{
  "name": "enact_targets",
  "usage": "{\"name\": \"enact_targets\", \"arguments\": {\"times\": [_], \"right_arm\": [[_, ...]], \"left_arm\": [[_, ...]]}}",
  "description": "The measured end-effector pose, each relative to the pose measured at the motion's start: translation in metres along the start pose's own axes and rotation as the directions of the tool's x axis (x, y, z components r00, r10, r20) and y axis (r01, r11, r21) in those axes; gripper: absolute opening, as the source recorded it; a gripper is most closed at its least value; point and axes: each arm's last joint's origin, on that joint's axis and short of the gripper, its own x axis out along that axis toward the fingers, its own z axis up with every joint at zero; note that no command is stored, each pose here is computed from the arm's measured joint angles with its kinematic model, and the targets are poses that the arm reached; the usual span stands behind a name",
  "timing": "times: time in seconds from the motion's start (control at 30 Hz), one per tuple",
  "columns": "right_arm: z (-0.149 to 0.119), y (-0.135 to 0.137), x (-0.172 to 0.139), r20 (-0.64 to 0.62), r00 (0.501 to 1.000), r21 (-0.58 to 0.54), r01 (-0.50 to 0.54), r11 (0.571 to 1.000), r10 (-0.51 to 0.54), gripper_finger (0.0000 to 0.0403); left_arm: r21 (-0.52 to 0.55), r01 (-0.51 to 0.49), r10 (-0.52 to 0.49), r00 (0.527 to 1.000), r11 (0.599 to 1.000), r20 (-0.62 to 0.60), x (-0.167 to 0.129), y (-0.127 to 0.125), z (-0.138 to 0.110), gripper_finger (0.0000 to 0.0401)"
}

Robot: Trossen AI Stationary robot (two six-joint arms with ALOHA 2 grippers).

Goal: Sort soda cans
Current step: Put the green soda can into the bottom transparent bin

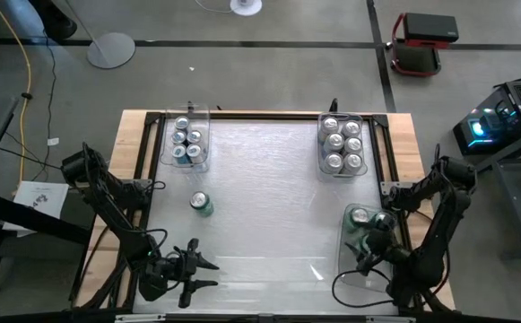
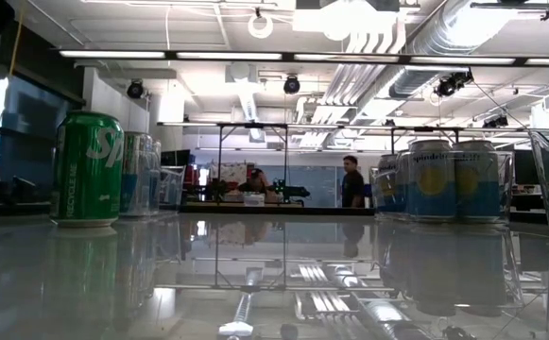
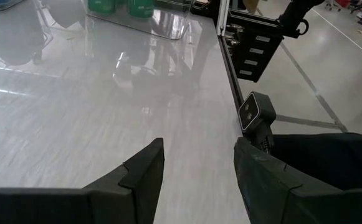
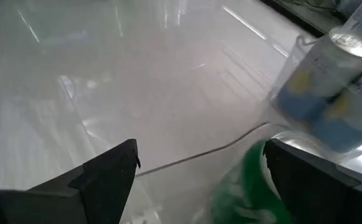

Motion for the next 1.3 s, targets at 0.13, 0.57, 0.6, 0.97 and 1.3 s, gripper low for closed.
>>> {"name": "enact_targets", "arguments": {"times": [0.13, 0.57, 0.6, 0.97, 1.3], "right_arm": [[0.019, 0.007, -0.017, -0.051, 0.999, -0.004, -0.017, 1.000, 0.016, 0.0342], [0.082, 0.021, -0.044, -0.618, 0.786, 0.268, 0.186, 0.945, 0.020, 0.0334], [0.083, 0.020, -0.041, -0.640, 0.768, 0.287, 0.223, 0.932, 0.013, 0.0334], [0.085, 0.015, -0.006, -0.804, 0.590, 0.310, 0.528, 0.790, -0.079, 0.0334], [0.094, 0.005, 0.029, -0.857, 0.515, 0.317, 0.555, 0.769, -0.019, 0.0335]], "left_arm": [[0.001, 0.000, 0.000, 1.000, 1.000, 0.000, 0.000, 0.000, 0.000, 0.0174], [0.099, -0.026, 0.025, 1.000, 0.995, 0.011, 0.004, 0.004, 0.003, 0.0174], [0.107, -0.026, 0.025, 1.000, 0.994, 0.010, 0.004, 0.004, 0.003, 0.0174], [0.184, -0.026, 0.024, 1.000, 0.983, 0.009, 0.004, 0.004, 0.003, 0.0174], [0.210, -0.028, 0.028, 1.000, 0.977, 0.004, 0.004, 0.004, 0.002, 0.0174]]}}
